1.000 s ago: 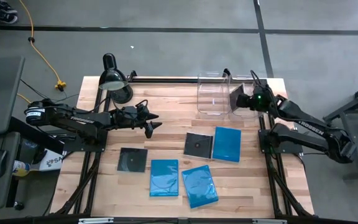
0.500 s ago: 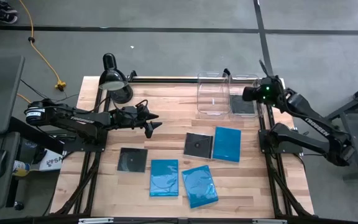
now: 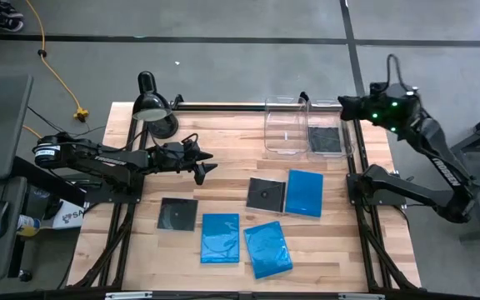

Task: Pick & place jewel cases by type
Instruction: Put the right black CD case into the right transparent bin

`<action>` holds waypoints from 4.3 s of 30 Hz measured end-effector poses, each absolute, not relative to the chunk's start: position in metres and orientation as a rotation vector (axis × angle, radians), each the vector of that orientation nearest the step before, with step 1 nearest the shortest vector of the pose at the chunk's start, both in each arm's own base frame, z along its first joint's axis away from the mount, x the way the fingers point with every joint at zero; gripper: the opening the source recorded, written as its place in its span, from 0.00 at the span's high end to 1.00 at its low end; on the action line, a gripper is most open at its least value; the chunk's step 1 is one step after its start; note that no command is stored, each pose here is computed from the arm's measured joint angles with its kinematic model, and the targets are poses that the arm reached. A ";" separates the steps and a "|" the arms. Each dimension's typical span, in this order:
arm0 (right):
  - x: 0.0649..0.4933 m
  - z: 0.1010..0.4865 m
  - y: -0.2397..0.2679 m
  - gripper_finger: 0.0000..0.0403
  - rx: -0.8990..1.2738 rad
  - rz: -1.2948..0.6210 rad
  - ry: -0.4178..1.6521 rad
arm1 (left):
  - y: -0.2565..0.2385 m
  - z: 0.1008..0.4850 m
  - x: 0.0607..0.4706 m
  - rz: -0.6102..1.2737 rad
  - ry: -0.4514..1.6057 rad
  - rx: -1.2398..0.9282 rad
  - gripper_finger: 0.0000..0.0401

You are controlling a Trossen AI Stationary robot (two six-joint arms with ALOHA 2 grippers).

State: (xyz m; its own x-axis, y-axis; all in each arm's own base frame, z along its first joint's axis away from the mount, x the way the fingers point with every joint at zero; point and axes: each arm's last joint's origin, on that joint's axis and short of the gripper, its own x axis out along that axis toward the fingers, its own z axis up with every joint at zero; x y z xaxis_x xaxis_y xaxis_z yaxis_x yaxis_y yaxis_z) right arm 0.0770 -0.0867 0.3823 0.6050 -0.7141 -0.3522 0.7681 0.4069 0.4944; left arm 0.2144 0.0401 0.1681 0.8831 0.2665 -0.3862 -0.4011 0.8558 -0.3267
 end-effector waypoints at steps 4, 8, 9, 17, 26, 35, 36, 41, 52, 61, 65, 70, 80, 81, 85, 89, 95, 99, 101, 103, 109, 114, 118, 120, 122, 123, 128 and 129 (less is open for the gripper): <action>0.077 0.398 -0.078 0.68 0.677 -0.806 0.065 | 0.040 0.169 0.215 0.342 0.328 -0.448 0.41; 0.084 0.399 -0.071 0.67 0.704 -0.683 0.087 | 0.039 0.169 0.215 0.328 0.328 -0.464 0.41; 0.086 0.399 -0.069 0.68 0.707 -0.657 0.100 | 0.039 0.169 0.215 0.324 0.329 -0.465 0.41; 0.116 0.402 -0.058 0.68 0.674 -0.456 0.123 | 0.039 0.169 0.215 0.319 0.331 -0.469 0.41; 0.163 0.385 -0.040 0.68 0.714 -0.389 0.292 | 0.038 0.169 0.215 0.307 0.333 -0.475 0.41; 0.190 0.344 -0.010 0.68 0.865 -0.520 0.630 | 0.037 0.168 0.215 0.268 0.346 -0.485 0.41; 0.190 0.339 -0.006 0.68 0.885 -0.556 0.669 | 0.037 0.168 0.215 0.268 0.347 -0.485 0.41; 0.184 0.322 0.011 0.68 0.953 -0.733 0.821 | 0.037 0.168 0.215 0.245 0.352 -0.489 0.41; 0.205 0.298 0.045 0.68 0.998 -0.878 0.844 | 0.034 0.169 0.216 0.174 0.360 -0.544 0.41; 0.253 0.262 0.065 0.68 1.031 -0.871 0.858 | 0.031 0.169 0.216 0.095 0.378 -0.684 0.41; 0.271 0.248 0.070 0.68 1.036 -0.862 0.836 | 0.030 0.167 0.216 0.072 0.402 -0.738 0.41; 0.285 0.231 0.071 0.68 1.024 -0.886 0.845 | 0.027 0.166 0.216 0.073 0.419 -0.756 0.41; 0.298 0.215 0.064 0.68 0.957 -0.881 0.870 | 0.002 0.154 0.225 0.156 0.439 -0.848 0.41; 0.298 0.213 0.062 0.68 0.954 -0.889 0.864 | -0.001 0.150 0.226 0.176 0.449 -0.871 0.41; 0.293 0.202 0.054 0.68 0.945 -0.913 0.875 | -0.008 0.145 0.234 0.200 0.405 -0.931 0.41; 0.287 0.180 0.050 0.68 0.989 -0.887 0.905 | -0.010 0.145 0.250 0.204 0.407 -0.944 0.41; 0.279 0.154 0.047 0.68 1.058 -0.850 0.880 | -0.011 0.149 0.278 0.201 0.411 -0.921 0.41; 0.275 0.147 0.047 0.68 1.078 -0.838 0.889 | -0.012 0.146 0.294 0.189 0.442 -0.909 0.41; 0.273 0.145 0.046 0.68 1.085 -0.843 0.898 | -0.013 0.144 0.301 0.182 0.446 -0.911 0.41; 0.273 0.145 0.047 0.68 1.089 -0.848 0.907 | -0.013 0.142 0.306 0.182 0.458 -0.912 0.41; 0.272 0.145 0.047 0.68 1.102 -0.853 0.925 | -0.014 0.134 0.317 0.171 0.508 -0.916 0.41; 0.270 0.145 0.047 0.67 1.109 -0.861 0.948 | -0.015 0.129 0.321 0.171 0.525 -0.917 0.41; 0.270 0.145 0.047 0.67 1.116 -0.858 0.945 | -0.014 0.126 0.320 0.191 0.551 -0.912 0.41; 0.271 0.145 0.047 0.67 1.123 -0.850 0.942 | -0.014 0.126 0.319 0.193 0.556 -0.903 0.41; 0.272 0.145 0.048 0.67 1.128 -0.843 0.939 | -0.014 0.126 0.319 0.193 0.557 -0.896 0.41; 0.272 0.145 0.048 0.67 1.129 -0.842 0.937 | -0.014 0.125 0.319 0.194 0.559 -0.894 0.41; 0.272 0.147 0.048 0.67 1.138 -0.837 0.922 | -0.014 0.125 0.319 0.190 0.564 -0.875 0.41; 0.272 0.147 0.047 0.67 1.137 -0.843 0.927 | -0.014 0.125 0.319 0.188 0.565 -0.870 0.41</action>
State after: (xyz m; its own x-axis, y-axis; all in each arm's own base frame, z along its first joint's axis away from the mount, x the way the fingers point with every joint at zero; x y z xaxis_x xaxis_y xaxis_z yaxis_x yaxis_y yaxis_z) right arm 0.2716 0.0474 0.1470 0.3851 -0.0820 -0.9192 0.9073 0.2157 0.3609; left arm 0.3189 -0.0137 0.1251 0.8388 -0.0688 -0.5400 -0.3783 0.6396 -0.6691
